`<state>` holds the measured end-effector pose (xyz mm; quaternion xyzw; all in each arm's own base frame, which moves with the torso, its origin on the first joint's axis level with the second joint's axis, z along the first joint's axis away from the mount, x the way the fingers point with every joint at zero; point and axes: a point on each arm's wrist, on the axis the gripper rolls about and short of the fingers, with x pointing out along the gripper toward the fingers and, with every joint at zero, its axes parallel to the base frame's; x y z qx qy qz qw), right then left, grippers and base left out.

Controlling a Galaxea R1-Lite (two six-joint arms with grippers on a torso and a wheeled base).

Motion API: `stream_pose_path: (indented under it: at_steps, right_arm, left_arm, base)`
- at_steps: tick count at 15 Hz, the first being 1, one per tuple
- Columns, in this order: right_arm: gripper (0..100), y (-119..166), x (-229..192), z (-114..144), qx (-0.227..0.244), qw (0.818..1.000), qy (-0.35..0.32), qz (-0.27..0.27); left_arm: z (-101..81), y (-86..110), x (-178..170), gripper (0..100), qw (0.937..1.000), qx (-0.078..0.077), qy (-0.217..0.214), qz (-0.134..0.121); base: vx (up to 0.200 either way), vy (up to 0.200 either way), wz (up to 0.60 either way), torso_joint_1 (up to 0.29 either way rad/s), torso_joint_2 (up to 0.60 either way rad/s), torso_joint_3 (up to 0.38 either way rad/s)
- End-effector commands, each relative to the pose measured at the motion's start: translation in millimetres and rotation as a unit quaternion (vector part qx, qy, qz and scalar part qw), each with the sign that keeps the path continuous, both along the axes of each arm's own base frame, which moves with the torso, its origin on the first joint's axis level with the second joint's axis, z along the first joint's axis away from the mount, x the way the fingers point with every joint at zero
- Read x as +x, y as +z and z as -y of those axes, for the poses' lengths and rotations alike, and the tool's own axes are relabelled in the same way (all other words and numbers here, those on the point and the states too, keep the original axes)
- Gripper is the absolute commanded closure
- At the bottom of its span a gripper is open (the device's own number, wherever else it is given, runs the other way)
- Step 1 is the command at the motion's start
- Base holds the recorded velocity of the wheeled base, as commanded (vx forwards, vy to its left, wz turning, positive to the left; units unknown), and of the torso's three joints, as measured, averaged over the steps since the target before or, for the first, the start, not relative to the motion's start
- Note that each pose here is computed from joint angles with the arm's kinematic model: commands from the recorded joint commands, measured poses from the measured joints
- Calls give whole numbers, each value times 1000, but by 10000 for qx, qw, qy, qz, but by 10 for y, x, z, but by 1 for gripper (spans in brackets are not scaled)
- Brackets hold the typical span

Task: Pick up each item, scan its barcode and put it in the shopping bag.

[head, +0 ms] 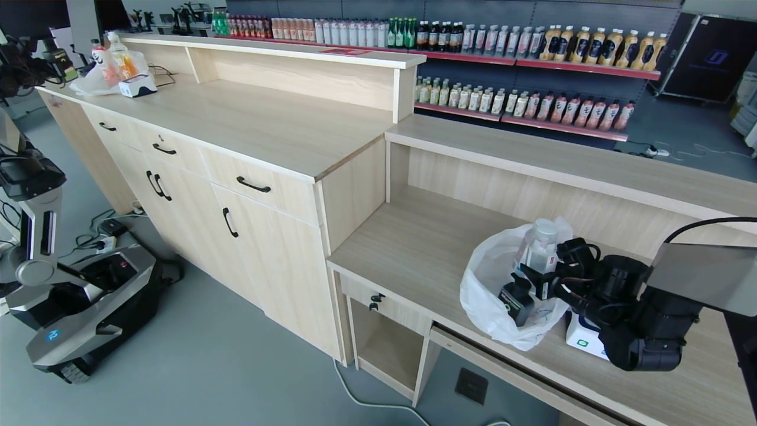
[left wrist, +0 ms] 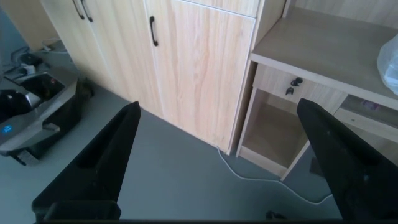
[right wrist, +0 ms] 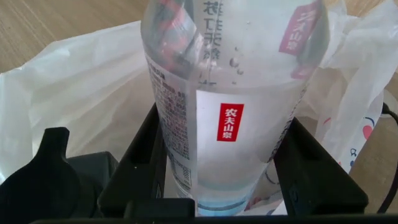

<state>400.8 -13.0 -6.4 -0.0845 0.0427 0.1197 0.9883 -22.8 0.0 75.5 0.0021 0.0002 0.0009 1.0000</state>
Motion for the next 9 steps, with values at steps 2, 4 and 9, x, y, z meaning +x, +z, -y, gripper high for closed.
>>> stream_pose_path:
  at_steps: [2,4,9]
  right_arm:
    - [100,-93,3,48,6,9999,-51,-106]
    - [100,-149,-3,54,9,9998,-66,-175]
    - [100,-194,-1,48,2,9998,-50,-173]
  left_arm:
    - [0,0,0,0,10000,2,-1,2]
    - [0,0,0,0,10000,2,-1,2]
    - [0,0,0,0,10000,2,-1,2]
  base:
    - [0,0,0,0,0,0]
    - [0,0,0,0,0,0]
    - [0,0,0,0,0,0]
